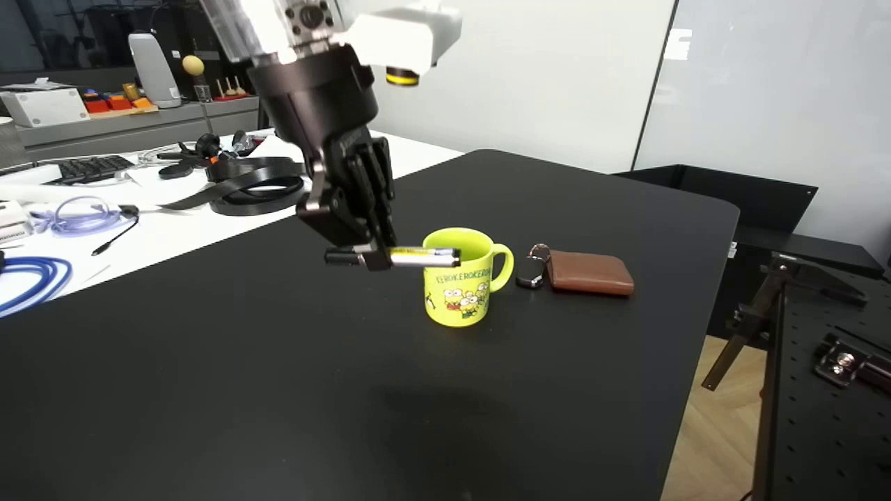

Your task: Pick up the marker and put it in the cup

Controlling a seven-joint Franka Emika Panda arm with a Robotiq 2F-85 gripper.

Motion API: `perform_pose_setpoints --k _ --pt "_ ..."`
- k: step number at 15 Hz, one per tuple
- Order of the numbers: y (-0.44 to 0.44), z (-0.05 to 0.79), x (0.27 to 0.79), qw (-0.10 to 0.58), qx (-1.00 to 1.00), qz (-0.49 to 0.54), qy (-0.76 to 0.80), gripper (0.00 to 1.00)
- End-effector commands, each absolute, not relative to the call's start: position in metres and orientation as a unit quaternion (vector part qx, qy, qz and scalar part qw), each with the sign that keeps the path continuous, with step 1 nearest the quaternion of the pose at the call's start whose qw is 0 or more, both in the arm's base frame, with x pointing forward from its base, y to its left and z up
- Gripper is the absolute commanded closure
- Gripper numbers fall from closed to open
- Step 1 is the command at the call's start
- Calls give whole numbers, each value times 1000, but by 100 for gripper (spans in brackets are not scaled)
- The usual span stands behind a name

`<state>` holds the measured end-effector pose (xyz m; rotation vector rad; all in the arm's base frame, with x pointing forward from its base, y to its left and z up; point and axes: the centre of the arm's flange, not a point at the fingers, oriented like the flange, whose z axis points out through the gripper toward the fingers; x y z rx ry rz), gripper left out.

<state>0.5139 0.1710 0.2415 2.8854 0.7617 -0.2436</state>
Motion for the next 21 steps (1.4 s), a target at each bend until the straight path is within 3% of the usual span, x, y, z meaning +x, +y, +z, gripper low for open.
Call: perform_pose_setpoints --k 1,8,9,12,13,21 --pt "157 293 506 65 981 -90 161 95" --pt "102 312 505 -60 983 -167 44 95" --pt "111 311 505 -27 986 -148 68 79" --pt "101 307 505 -51 984 -161 52 79" --pt "102 307 505 -52 984 -162 52 95" --pt "50 283 526 -16 979 -202 -38 95"
